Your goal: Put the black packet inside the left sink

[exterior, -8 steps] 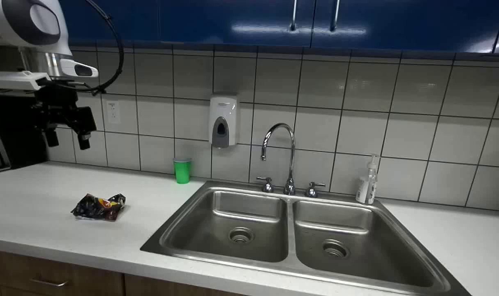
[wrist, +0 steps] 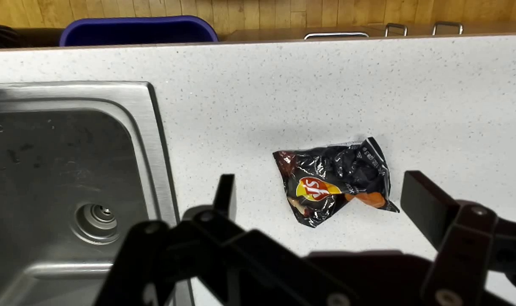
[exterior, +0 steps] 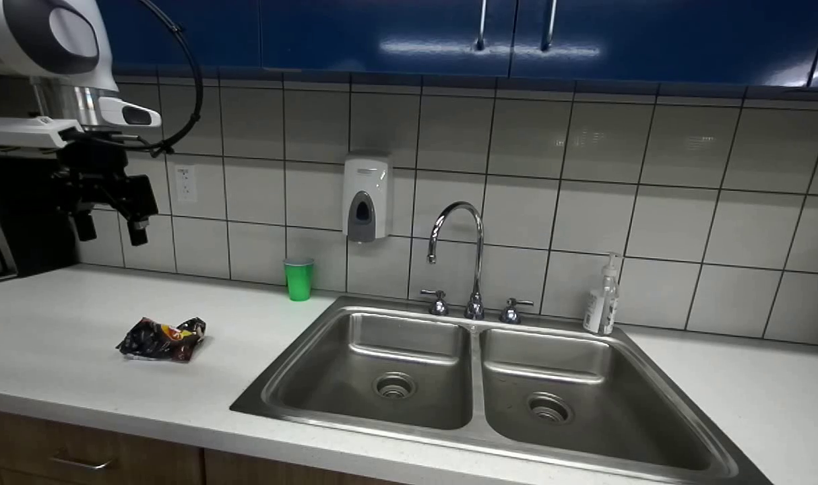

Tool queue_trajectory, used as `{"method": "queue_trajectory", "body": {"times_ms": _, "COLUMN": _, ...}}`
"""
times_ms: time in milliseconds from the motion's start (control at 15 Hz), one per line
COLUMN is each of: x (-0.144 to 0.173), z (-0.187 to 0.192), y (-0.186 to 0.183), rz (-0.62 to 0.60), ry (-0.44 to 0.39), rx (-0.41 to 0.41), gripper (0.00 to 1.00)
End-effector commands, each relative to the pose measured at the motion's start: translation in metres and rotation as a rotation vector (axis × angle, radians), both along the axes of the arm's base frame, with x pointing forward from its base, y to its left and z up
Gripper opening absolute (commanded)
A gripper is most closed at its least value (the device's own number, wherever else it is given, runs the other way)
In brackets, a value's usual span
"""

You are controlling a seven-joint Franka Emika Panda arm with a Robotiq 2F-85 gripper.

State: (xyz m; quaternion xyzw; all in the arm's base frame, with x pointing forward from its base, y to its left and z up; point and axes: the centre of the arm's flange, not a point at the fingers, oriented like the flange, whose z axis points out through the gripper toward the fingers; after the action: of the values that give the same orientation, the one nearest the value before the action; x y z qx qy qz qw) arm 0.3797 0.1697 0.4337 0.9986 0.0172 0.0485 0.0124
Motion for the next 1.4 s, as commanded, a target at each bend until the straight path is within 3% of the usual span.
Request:
{"method": "queue_trajectory", "body": {"times_ms": 0, "x": 0.000, "z": 0.000, "y": 0.000, "rz": 0.000, "ry": 0.000, "rx": 0.000, "gripper": 1.00}}
{"method": "queue_trajectory", "body": {"times_ms": 667, "x": 0.000, "z": 0.000, "y": 0.000, "rz": 0.000, "ry": 0.000, "rx": 0.000, "gripper": 1.00}}
{"method": "queue_trajectory", "body": {"times_ms": 1333, "x": 0.032, "z": -0.042, "y": -0.070, "rz": 0.238, "ry": 0.079, "rx": 0.072, "gripper": 1.00}}
